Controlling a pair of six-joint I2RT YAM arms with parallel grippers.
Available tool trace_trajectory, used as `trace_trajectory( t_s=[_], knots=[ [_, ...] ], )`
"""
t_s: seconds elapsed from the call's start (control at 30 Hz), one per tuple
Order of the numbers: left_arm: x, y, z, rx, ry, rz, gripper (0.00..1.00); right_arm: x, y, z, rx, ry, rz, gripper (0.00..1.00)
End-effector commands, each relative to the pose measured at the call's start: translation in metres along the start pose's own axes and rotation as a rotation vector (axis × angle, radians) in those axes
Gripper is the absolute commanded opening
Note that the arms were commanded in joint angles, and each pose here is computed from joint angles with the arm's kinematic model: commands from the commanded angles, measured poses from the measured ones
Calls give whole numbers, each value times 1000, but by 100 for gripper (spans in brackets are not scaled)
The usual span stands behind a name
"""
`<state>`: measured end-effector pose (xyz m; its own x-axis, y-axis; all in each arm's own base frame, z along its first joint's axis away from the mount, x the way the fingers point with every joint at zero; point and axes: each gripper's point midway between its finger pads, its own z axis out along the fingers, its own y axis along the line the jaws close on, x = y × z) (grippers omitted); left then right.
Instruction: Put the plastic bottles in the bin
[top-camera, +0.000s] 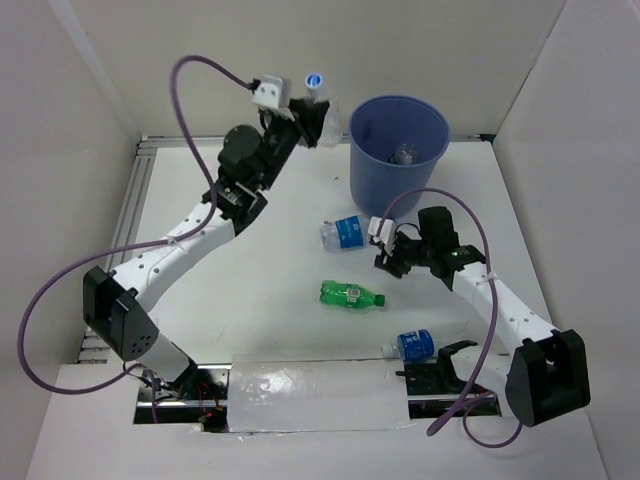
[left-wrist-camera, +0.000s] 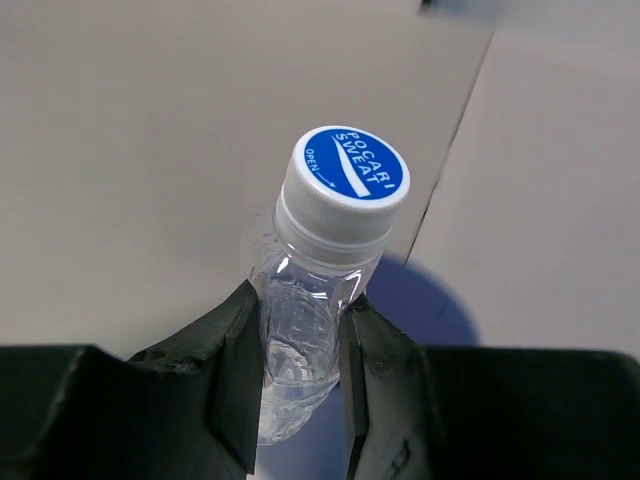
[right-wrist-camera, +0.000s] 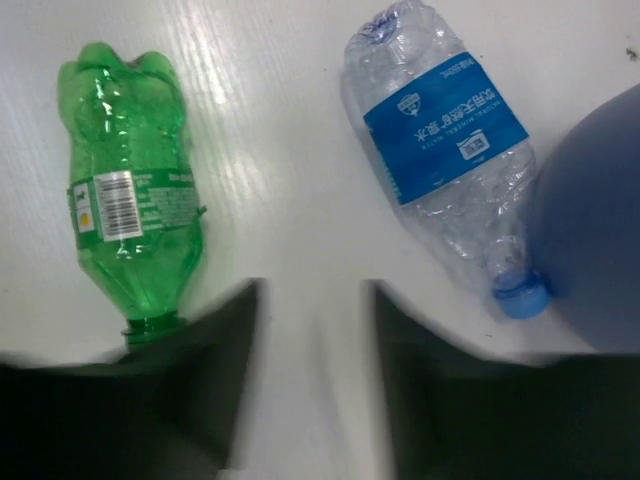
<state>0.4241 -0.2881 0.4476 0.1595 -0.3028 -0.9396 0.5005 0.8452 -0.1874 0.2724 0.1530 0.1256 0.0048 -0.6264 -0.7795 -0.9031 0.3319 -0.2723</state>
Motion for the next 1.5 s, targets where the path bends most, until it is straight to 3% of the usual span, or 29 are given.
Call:
trace_trajectory(
  t_s=[0.0,0.03,0.07,0.1,0.13,0.2,0.23,0.27,0.3,0.33,0.43,0.47,0.53,0.57,0.63,0.8,0.87,0.9,0.93,0.97,1.0,1.03,1.07,1.23,1.27,1.3,1.33,1.4,1.47],
  knots=[
    [-45,-27,23,102,-140,-72,0,-6,22,-3,-91,-47,36,36],
    [-49,-33,30,123,-156,-102,0,-10,25,-5,-115,-70,36,18],
    [-74,-42,37,154,-219,-160,0,-10,30,-6,-139,-74,36,18],
    [-76,-50,45,169,-229,-181,0,-11,36,-8,-165,-72,43,25],
    [-51,-60,63,179,-197,-196,0,-12,41,-8,-192,-85,46,52],
    [-65,-75,80,197,-208,-204,0,-12,49,-10,-240,-76,71,84],
    [-47,-84,96,208,-168,-203,0,-20,52,-13,-262,-99,77,100],
    [-21,-83,105,200,-130,-209,0,-18,59,-13,-293,-97,92,100],
    [-32,-87,109,212,-142,-210,0,-22,64,-14,-318,-107,97,100],
    [-11,-85,113,200,-86,-203,4,-23,68,-16,-344,-105,120,100],
    [24,-85,115,183,-12,-207,22,-28,80,-9,-398,-105,147,100],
    [34,-86,114,167,5,-197,53,-28,78,-7,-382,-86,175,100],
    [42,-82,112,150,25,-180,89,-26,82,0,-379,-62,179,100],
    [45,-78,110,131,39,-177,99,-25,80,4,-362,-58,174,100],
    [37,-76,107,122,29,-169,100,-23,86,11,-376,-29,165,100],
    [-47,-84,83,152,-95,-110,100,-15,85,34,-334,31,149,100],
    [-54,-82,68,138,-77,-79,100,-12,81,44,-317,43,134,100],
    [-89,-78,47,130,-119,-64,100,-8,79,48,-299,66,121,100],
    [-58,-71,36,118,-35,-48,100,-6,81,53,-300,80,108,100],
    [-57,-58,24,67,-25,-29,100,-3,81,60,-294,93,98,100],
    [-83,-51,-4,50,-50,-34,100,5,80,63,-270,127,102,100],
    [-28,-38,-21,21,72,-18,100,7,80,68,-270,133,94,100],
    [-15,-28,-37,-14,108,-21,100,9,75,68,-243,145,86,100],
    [84,30,-125,-189,374,-97,97,27,93,70,-292,200,50,84],
    [92,32,-136,-199,395,-108,97,27,92,70,-294,198,38,77],
    [90,34,-149,-204,393,-132,95,29,98,67,-319,211,52,58],
    [97,35,-159,-216,410,-163,95,19,96,67,-332,184,41,49],
    [125,39,-182,-212,477,-166,94,17,98,57,-386,189,50,36],
    [140,40,-197,-210,525,-168,92,-13,83,49,-394,107,21,23]
  ],
)
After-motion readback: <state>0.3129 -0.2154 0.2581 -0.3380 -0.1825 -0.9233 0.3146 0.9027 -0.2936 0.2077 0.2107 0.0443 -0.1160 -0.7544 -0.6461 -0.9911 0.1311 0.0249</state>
